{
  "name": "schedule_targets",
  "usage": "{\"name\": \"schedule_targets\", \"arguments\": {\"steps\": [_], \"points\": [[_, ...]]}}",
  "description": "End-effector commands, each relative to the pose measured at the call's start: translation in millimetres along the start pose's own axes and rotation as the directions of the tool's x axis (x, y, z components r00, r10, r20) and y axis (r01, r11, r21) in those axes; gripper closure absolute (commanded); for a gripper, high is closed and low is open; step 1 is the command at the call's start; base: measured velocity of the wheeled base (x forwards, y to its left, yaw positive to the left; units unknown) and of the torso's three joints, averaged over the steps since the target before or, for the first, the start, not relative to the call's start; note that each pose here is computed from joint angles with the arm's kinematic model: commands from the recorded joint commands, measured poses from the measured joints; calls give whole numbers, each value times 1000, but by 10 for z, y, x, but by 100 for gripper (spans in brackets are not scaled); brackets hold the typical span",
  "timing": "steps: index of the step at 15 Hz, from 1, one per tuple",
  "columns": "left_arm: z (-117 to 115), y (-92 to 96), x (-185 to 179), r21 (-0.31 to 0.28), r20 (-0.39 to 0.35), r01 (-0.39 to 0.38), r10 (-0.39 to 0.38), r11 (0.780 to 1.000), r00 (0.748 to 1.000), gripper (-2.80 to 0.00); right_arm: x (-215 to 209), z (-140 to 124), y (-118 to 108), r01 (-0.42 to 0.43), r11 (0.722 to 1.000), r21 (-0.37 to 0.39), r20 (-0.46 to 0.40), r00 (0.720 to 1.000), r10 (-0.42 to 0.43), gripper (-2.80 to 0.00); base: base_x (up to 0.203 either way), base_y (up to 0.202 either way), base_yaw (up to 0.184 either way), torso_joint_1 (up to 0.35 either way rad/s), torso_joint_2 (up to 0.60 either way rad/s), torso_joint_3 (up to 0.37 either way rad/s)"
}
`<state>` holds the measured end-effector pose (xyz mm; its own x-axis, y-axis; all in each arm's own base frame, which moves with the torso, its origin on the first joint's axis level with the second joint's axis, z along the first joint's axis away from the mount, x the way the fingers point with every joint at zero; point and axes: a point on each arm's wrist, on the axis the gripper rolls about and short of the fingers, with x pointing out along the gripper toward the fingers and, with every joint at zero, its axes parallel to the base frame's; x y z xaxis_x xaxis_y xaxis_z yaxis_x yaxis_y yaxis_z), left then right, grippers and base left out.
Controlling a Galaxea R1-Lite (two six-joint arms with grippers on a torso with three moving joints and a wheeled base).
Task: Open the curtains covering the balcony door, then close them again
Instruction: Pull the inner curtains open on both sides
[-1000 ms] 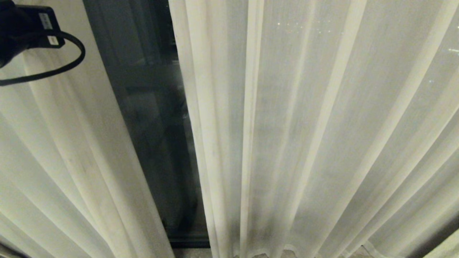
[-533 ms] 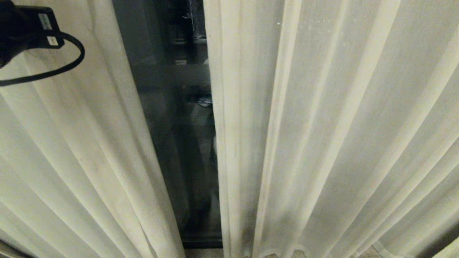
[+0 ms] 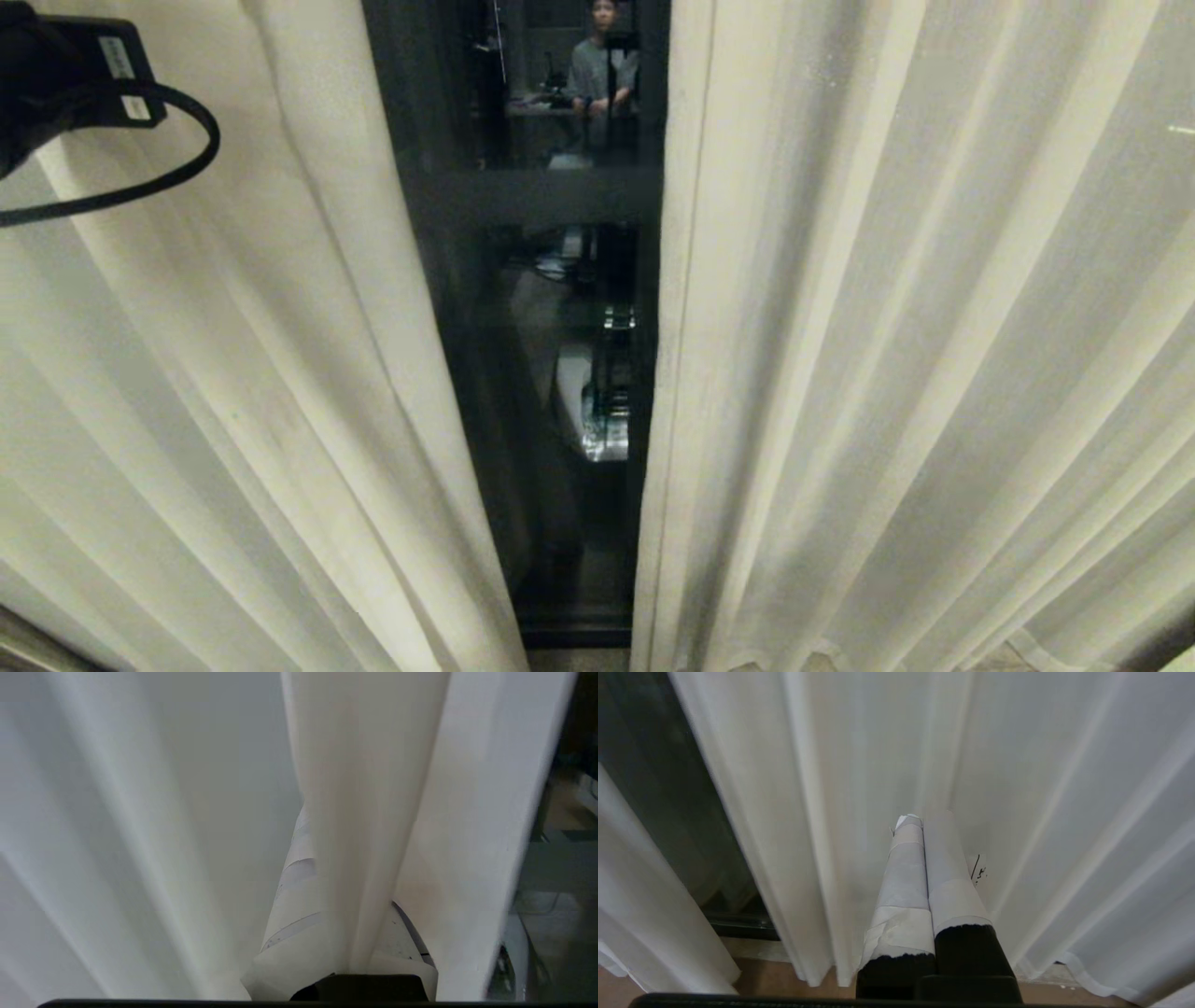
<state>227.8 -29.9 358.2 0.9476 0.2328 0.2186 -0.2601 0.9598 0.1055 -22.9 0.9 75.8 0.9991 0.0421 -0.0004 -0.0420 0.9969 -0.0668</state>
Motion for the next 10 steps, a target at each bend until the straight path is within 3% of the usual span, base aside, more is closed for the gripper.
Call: {"name": "schedule_targets", "arguments": {"steps": [1, 10], "points": [[-5, -2, 4, 1, -1, -3, 3, 1000, 1000, 0, 1, 0, 0, -1, 1000, -1, -1, 1000, 1, 0, 0, 188, 1, 3, -2, 2], [-51, -3, -7, 8, -15, -3, 3, 1000, 1000, 0, 1, 0, 0, -1, 1000, -1, -1, 1000, 1, 0, 0, 189, 1, 3, 3, 3]]}}
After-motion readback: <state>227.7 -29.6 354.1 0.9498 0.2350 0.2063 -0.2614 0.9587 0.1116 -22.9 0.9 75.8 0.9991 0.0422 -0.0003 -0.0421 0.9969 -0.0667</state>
